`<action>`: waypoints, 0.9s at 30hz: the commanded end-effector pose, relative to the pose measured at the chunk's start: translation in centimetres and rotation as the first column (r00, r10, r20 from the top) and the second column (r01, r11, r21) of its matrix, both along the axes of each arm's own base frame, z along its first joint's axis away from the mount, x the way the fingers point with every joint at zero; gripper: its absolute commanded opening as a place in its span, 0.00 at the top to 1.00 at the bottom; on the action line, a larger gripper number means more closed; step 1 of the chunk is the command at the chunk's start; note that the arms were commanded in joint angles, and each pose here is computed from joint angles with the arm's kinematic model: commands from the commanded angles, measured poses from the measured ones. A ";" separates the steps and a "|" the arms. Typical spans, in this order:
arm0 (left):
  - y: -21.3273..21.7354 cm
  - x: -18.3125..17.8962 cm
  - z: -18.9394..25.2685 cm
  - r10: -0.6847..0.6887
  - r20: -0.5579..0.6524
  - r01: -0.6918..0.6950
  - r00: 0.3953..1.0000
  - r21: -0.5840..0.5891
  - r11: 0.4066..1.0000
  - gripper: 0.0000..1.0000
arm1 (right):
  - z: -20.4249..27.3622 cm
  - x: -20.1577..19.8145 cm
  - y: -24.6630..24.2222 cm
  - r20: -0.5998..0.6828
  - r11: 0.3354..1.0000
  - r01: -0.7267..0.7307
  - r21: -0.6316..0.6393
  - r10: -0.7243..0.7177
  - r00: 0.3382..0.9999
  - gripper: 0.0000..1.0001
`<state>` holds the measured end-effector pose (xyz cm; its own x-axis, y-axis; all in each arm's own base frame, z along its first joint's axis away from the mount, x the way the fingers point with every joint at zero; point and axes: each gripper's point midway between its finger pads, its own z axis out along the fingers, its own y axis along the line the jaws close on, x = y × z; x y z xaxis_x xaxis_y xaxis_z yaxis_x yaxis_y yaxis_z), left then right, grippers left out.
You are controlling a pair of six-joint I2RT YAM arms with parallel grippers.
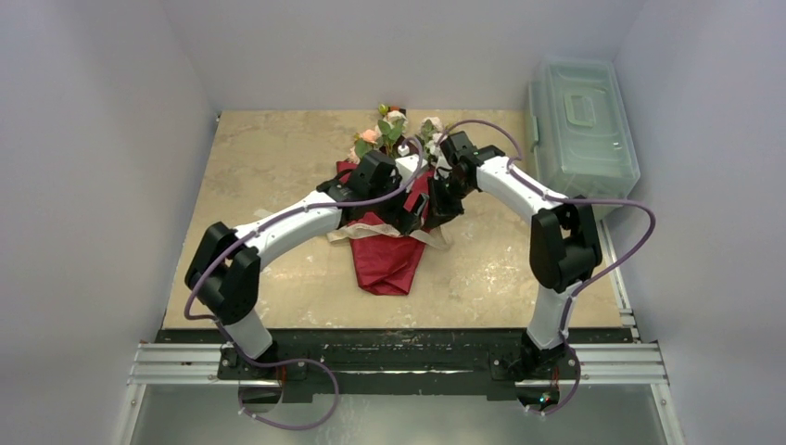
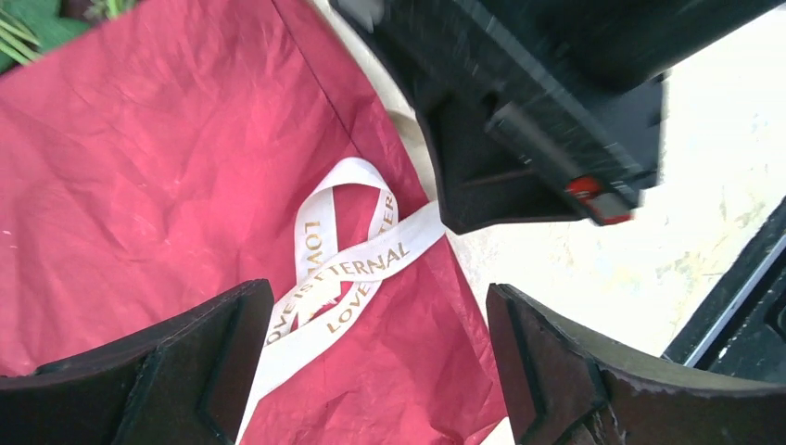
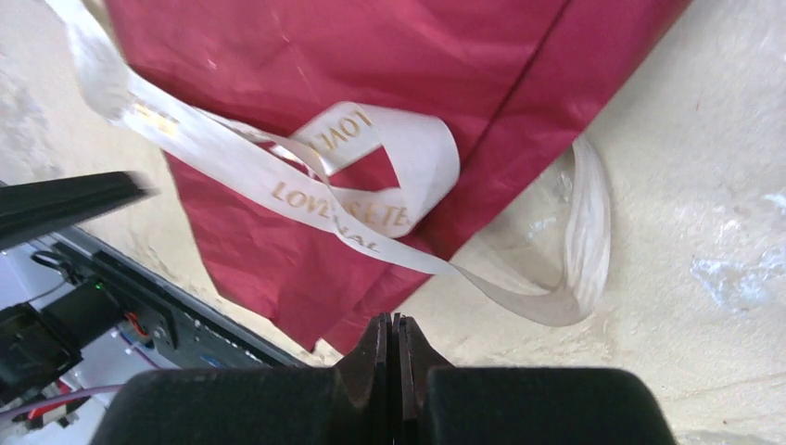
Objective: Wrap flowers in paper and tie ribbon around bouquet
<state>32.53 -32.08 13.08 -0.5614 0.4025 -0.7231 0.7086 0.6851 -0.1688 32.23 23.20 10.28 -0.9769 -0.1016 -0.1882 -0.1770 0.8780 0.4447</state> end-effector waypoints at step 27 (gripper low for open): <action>12.3 4.5 3.4 0.573 0.130 -0.570 0.810 -0.062 0.820 0.00 | -1.5 4.8 1.3 0.083 0.991 0.036 -0.126 -0.025 0.996 0.51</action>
<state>35.60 -22.74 14.66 -0.6029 0.1846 -0.7762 0.3352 0.9414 -0.0365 36.60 24.16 8.59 -0.9675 -0.0882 -0.2371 -0.1726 0.9155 0.3635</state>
